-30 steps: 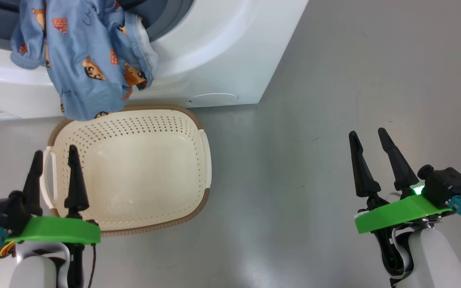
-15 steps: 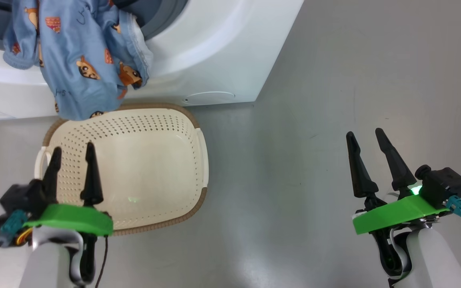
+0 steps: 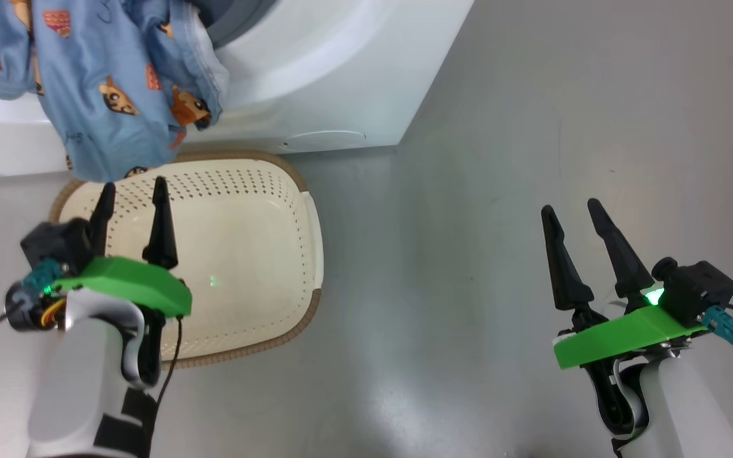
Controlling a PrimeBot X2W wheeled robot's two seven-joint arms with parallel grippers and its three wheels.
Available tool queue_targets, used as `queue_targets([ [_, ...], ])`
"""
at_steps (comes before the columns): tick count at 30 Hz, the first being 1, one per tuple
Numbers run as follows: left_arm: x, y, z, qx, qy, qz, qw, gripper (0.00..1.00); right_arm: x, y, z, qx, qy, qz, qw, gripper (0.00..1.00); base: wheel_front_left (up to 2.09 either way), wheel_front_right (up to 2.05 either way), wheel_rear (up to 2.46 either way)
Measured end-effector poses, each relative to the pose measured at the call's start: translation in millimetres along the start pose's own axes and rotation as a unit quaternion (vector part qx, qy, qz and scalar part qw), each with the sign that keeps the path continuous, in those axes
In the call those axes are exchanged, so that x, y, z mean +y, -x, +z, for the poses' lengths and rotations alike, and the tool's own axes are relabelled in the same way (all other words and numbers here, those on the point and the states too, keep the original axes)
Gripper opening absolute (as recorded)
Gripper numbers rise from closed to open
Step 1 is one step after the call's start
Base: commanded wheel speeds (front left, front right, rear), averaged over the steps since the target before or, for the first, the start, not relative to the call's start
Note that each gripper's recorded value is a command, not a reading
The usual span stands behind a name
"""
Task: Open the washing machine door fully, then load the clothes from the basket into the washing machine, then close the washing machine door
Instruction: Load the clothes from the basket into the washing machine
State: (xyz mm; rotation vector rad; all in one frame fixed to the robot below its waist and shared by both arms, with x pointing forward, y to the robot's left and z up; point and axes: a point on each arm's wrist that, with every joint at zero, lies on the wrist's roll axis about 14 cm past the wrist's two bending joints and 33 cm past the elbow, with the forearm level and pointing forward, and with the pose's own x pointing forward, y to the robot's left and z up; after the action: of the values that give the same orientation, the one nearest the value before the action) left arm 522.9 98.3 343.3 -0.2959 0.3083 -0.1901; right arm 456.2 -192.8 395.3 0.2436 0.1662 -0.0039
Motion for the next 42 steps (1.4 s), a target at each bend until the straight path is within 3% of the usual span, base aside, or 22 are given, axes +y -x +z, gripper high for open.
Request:
queue_targets([
  [18, -3, -54, -12, 0.039, 0.006, -0.006, 0.999, 1.0, -8, -7, -8, 0.009, 0.006, -0.008, 1.0, 1.0, 0.0, 0.0, 0.0],
  [33, 30, -73, -3, 0.031, 0.04, 0.056, 0.997, 1.0, -11, -8, -12, 0.013, 0.007, -0.012, 1.0, 1.0, 0.0, 0.0, 0.0],
  [34, 30, -74, -2, 0.031, 0.04, 0.055, 0.997, 0.95, -11, -8, -11, 0.012, 0.007, -0.011, 1.0, 1.0, 0.0, 0.0, 0.0],
  [35, 30, -75, -1, 0.031, 0.041, 0.054, 0.997, 0.66, -10, -9, -10, 0.01, 0.007, -0.01, 1.0, 1.0, 0.0, 0.0, 0.0],
  [36, 30, -76, 0, 0.03, 0.04, 0.053, 0.997, 0.66, -10, -10, -10, 0.009, 0.008, -0.01, 1.0, 1.0, 0.0, 0.0, 0.0],
  [37, 30, -77, 2, 0.029, 0.039, 0.052, 0.997, 0.41, -10, -9, -10, 0.01, 0.008, -0.01, 1.0, 1.0, 0.0, 0.0, 0.0],
  [39, 27, -80, 5, 0.027, 0.038, 0.045, 0.998, 0.0, -10, -9, -9, 0.009, 0.008, -0.01, 1.0, 1.0, 0.0, 0.0, 0.0],
  [42, 21, -81, 7, 0.026, 0.034, 0.037, 0.998, 0.0, -10, -8, -7, 0.007, 0.008, -0.01, 1.0, 1.0, 0.0, 0.0, 0.0],
])
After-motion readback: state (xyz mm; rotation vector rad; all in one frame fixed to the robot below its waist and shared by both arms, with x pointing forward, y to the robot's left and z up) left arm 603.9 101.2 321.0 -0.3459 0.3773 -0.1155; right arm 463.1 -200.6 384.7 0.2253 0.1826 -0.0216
